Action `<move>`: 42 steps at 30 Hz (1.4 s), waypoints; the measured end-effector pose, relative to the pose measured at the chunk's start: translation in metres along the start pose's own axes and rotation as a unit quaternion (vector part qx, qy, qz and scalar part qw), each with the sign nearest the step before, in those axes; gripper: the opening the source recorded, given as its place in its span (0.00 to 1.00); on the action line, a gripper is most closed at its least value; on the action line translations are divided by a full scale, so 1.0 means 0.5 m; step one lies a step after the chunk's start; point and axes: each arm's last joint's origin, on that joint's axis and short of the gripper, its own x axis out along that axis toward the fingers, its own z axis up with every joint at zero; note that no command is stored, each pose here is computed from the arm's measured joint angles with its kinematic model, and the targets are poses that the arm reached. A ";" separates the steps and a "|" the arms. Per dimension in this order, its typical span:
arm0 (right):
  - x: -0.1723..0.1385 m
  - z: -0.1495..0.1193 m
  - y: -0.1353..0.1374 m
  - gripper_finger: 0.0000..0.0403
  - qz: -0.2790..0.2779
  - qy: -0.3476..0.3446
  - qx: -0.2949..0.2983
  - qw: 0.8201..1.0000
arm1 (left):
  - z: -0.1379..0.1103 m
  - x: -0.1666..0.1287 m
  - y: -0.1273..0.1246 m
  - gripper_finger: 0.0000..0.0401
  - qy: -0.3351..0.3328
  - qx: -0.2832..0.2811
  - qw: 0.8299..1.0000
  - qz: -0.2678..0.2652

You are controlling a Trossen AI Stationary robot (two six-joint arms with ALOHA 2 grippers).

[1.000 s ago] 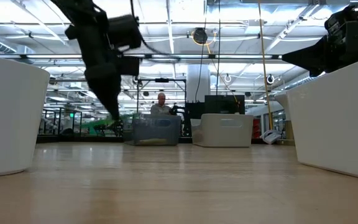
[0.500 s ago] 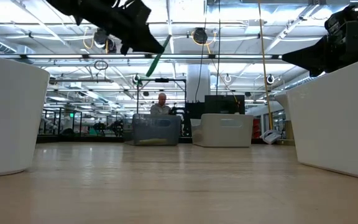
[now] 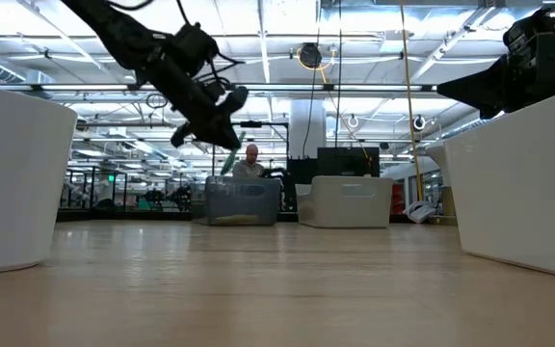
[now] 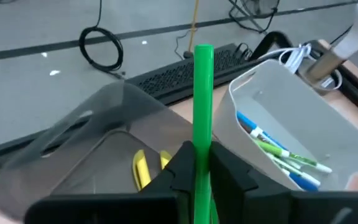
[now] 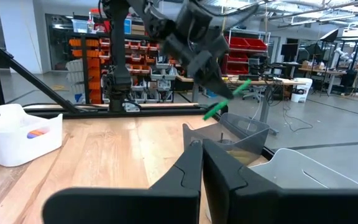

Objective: Pick & Place Markers
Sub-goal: Put the green pen into the black bin, then return to Home Position

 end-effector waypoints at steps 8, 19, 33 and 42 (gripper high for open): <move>0.000 0.000 0.000 0.00 0.000 0.000 0.000 1.000 | -0.011 0.022 0.002 0.22 0.008 0.004 1.000 -0.002; 0.000 0.000 0.000 0.00 0.000 0.000 0.000 1.000 | -0.009 0.007 -0.002 0.31 0.039 0.023 0.998 -0.051; 0.000 0.000 0.000 0.00 0.000 0.000 0.000 1.000 | -0.016 -0.327 -0.044 0.31 0.071 0.232 0.950 -0.196; 0.000 0.000 0.000 0.00 0.000 0.000 0.000 1.000 | -0.171 -0.395 0.019 0.31 -0.093 0.232 0.914 -0.319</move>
